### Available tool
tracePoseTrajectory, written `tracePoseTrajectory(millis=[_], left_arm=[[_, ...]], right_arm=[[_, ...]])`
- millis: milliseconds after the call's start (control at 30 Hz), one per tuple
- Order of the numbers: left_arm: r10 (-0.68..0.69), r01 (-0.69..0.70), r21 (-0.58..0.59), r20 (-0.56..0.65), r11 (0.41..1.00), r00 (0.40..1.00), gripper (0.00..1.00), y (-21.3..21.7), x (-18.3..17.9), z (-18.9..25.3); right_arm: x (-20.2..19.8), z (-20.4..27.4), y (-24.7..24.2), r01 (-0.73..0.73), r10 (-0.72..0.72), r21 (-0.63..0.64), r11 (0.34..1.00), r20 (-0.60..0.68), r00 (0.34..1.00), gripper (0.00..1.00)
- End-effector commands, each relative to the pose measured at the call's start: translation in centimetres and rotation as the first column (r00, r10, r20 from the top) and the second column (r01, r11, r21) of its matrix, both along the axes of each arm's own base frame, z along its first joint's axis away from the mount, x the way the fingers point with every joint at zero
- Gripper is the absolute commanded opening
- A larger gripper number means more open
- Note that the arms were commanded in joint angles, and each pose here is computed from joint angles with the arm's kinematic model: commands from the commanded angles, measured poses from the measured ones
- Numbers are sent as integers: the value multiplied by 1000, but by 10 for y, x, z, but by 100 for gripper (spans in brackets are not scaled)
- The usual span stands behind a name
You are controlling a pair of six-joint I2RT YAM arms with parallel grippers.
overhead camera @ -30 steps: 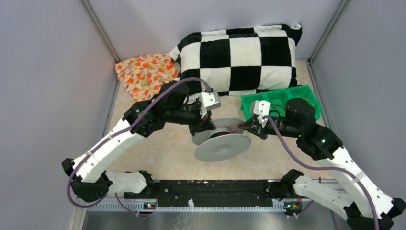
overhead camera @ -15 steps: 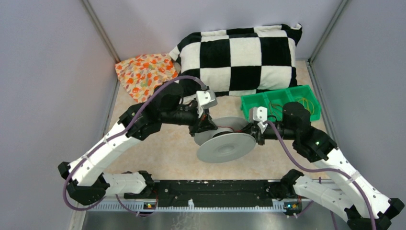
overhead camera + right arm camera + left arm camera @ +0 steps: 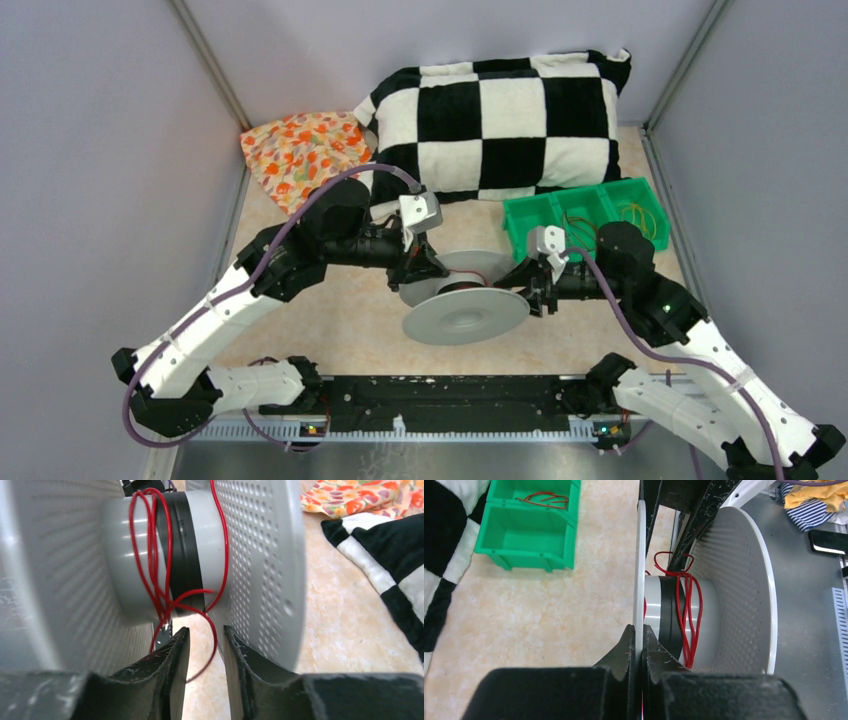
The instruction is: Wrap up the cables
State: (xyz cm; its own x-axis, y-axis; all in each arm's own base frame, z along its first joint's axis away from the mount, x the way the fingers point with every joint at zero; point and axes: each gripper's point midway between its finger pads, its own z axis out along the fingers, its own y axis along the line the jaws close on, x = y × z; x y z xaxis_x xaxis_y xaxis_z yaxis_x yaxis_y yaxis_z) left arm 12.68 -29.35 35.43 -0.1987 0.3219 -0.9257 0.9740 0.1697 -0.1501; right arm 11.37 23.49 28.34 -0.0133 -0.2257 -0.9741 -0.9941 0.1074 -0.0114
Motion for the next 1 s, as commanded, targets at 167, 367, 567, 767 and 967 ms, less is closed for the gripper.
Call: tracePoseTrajectory(millis=[167,367,567,767,967], left_arm=[[33,-24,-166,53,986,998,0,-10,10,47],[36,-27,-152,53,988,998,0,-10,12,43],[22,-13,-123,76,992,997,0,-4,11,38],[30,-22,-105,75,994,997,0,0,13,35],[48,-42,-93,57,995,997,0,6,19,28]], right_arm=[[7,20,-8,64,-70,53,997,113,991,42],[12,25,-23,141,-143,24,990,164,976,43],[11,36,-39,195,-188,-11,981,218,958,44],[15,37,-55,265,-243,-58,962,253,936,47],[50,45,-93,540,-499,-55,840,312,808,62]])
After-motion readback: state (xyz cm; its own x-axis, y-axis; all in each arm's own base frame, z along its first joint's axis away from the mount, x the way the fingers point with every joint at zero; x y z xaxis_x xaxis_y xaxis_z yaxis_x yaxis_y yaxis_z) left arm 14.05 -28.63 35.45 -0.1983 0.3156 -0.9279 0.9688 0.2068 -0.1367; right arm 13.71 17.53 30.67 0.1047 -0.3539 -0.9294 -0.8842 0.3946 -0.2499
